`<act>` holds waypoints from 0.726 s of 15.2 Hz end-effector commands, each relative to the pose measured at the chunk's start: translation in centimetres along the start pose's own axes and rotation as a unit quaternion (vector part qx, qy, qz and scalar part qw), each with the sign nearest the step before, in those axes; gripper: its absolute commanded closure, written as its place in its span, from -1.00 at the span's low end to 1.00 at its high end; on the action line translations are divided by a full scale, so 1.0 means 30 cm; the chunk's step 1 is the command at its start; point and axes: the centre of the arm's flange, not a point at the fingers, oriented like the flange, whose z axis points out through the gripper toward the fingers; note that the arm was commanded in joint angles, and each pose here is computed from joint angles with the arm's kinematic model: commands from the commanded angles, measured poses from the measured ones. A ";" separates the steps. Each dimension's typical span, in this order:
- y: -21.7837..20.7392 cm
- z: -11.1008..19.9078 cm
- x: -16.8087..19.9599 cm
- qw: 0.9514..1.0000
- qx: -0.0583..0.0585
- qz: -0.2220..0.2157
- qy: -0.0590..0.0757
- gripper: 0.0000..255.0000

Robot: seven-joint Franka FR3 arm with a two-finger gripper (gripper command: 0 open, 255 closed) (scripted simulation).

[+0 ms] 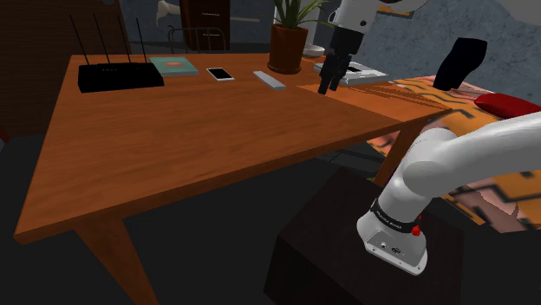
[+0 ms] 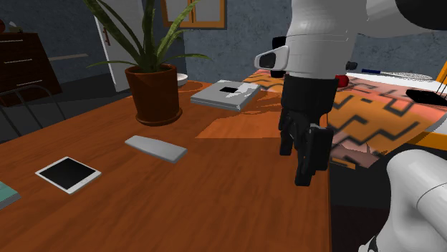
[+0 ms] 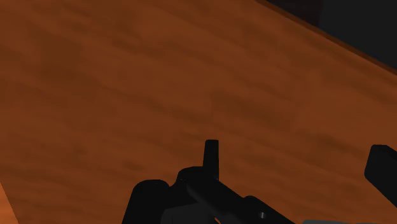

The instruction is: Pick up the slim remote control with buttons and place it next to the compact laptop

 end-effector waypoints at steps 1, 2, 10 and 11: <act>0.000 0.000 0.000 1.000 0.000 0.000 0.000 -1.00; 0.012 0.007 0.041 1.000 -0.002 0.007 0.000 -1.00; 0.130 0.059 0.365 0.998 -0.021 0.059 -0.003 -1.00; 0.148 0.065 0.404 0.998 -0.024 0.066 -0.003 -1.00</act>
